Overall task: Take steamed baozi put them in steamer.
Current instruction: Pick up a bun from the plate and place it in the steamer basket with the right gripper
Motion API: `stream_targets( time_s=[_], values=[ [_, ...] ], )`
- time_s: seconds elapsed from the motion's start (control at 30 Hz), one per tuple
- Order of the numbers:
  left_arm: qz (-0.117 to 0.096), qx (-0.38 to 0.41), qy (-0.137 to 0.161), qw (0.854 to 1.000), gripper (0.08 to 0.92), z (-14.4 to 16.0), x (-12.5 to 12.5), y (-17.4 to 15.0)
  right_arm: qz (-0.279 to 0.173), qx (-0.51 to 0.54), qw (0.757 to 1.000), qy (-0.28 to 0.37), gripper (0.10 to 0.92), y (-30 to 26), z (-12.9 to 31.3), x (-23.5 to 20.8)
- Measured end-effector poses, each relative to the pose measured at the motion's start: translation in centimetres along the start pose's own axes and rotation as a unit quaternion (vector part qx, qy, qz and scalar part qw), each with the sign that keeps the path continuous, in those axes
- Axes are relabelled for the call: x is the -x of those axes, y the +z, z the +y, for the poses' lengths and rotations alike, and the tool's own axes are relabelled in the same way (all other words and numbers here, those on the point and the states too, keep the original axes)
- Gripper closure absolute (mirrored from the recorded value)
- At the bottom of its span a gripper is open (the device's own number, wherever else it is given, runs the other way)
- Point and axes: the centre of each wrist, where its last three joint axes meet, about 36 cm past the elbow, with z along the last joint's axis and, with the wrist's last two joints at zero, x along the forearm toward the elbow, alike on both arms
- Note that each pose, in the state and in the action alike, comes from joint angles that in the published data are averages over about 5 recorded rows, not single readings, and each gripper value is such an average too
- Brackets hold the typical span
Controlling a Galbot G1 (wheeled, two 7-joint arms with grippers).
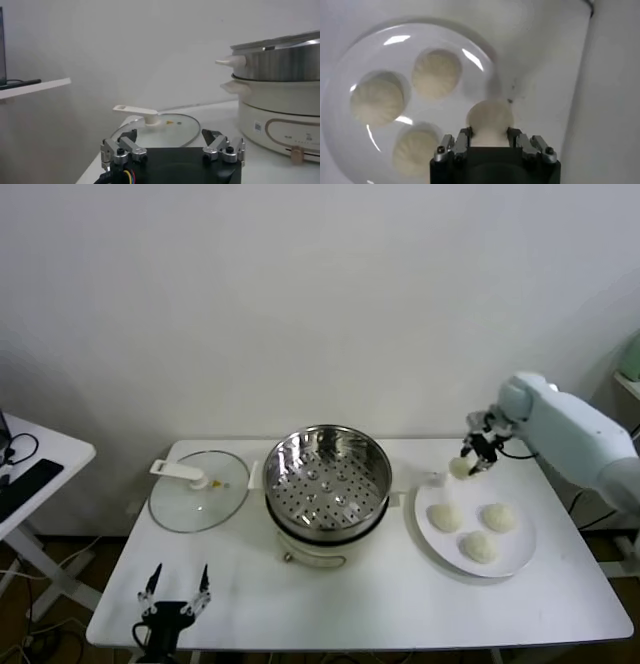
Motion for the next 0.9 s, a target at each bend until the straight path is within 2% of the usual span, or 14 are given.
stream_targets(
  time_s=[0.23, 0.43, 0.63, 0.9],
  values=[
    [0.001, 0.004, -0.002, 1.000, 0.177, 0.1, -0.1, 0.1, -0.021, -0.144, 0.989, 0.031, 0.499, -6.2, -3.7, -7.5],
    [-0.001, 0.003, -0.003, 1.000, 0.177, -0.1, 0.0, 0.0, -0.037, -0.267, 0.962, 0.047, 0.465, -12.6, -6.4, -10.0],
    [-0.002, -0.001, -0.006, 1.000, 0.177, -0.4, 0.2, 0.0, -0.049, -0.364, 0.929, 0.047, 0.462, -19.1, -8.4, -8.6],
    [0.001, 0.000, -0.006, 1.000, 0.177, -0.5, 0.2, 0.3, -0.057, -0.440, 0.896, 0.027, 0.462, -24.6, -9.4, -3.2]
  ],
)
